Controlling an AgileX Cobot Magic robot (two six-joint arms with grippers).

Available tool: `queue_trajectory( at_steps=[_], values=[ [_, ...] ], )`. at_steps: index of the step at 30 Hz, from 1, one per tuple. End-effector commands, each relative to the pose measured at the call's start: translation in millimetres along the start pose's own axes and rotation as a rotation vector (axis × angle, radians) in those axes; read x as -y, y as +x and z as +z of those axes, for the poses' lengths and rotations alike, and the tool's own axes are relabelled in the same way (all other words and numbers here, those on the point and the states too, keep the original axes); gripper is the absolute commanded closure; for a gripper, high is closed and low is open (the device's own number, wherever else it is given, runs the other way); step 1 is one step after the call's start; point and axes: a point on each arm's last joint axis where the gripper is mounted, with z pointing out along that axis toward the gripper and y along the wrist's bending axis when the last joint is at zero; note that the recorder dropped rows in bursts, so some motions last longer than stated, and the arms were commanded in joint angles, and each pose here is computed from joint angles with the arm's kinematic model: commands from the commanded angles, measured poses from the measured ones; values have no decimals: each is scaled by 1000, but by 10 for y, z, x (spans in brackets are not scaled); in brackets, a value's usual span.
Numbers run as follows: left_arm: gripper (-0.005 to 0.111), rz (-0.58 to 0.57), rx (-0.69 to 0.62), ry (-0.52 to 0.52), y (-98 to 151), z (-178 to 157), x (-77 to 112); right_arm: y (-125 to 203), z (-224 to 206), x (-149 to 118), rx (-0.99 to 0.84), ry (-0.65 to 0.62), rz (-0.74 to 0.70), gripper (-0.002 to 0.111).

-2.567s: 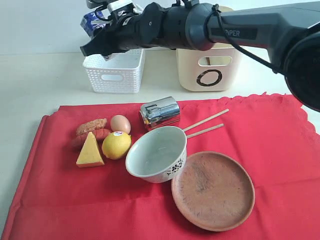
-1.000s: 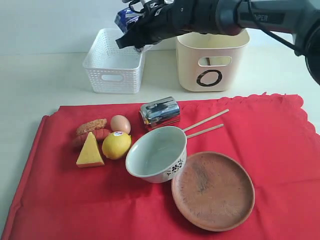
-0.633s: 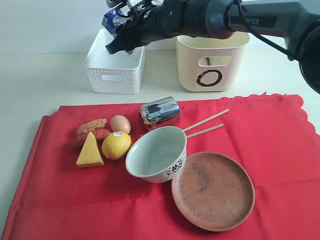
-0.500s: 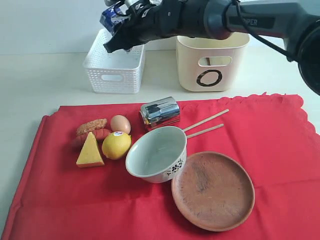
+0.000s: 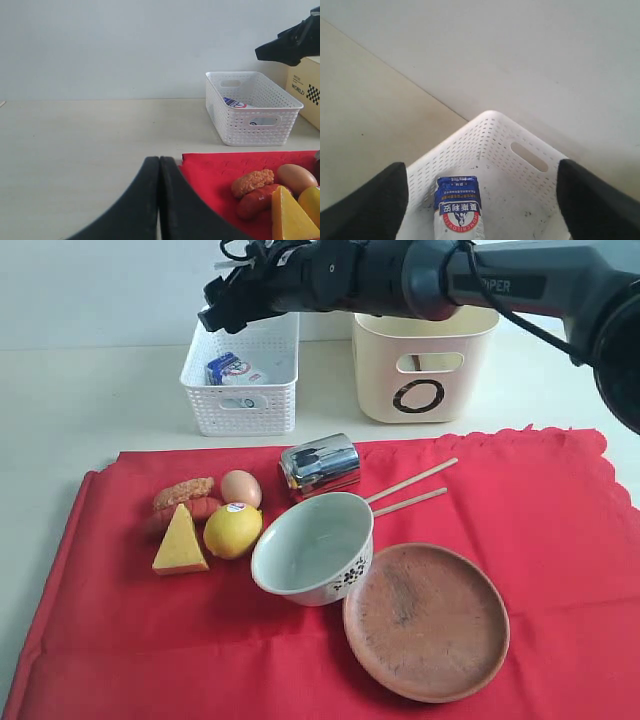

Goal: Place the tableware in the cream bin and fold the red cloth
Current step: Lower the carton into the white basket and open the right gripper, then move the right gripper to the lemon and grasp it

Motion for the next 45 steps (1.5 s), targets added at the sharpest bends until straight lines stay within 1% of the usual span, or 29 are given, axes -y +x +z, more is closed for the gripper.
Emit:
queue_trajectory(
  at_steps=[1, 4, 12, 16, 21, 27, 31, 35, 38, 41, 45],
  values=[
    [107, 0, 5, 0, 7, -2, 0, -42, -26, 5, -6, -10, -4, 31],
    [107, 0, 5, 0, 7, -2, 0, -57, -62, -11, -35, -35, -4, 31],
    [107, 0, 5, 0, 7, -2, 0, -300, -349, -26, -94, -112, -25, 31],
    [107, 0, 5, 0, 7, -2, 0, -403, -521, -31, -145, -152, -67, 31],
    [107, 0, 5, 0, 7, -2, 0, -479, -737, -64, -236, -226, -84, 31],
    [107, 0, 5, 0, 7, -2, 0, -426, -883, -124, -374, -320, -92, 31],
    [107, 0, 5, 0, 7, -2, 0, -356, -936, -217, -465, -394, -95, 31],
    [107, 0, 5, 0, 7, -2, 0, -311, -962, -357, -513, -466, -138, 31],
    [107, 0, 5, 0, 7, -2, 0, -266, -955, -519, -543, -523, -193, 31],
    [107, 0, 5, 0, 7, -2, 0, -169, -905, -670, -583, -575, -248, 31],
    [107, 0, 5, 0, 7, -2, 0, 1, -826, -781, -655, -632, -273, 31]
  ],
)
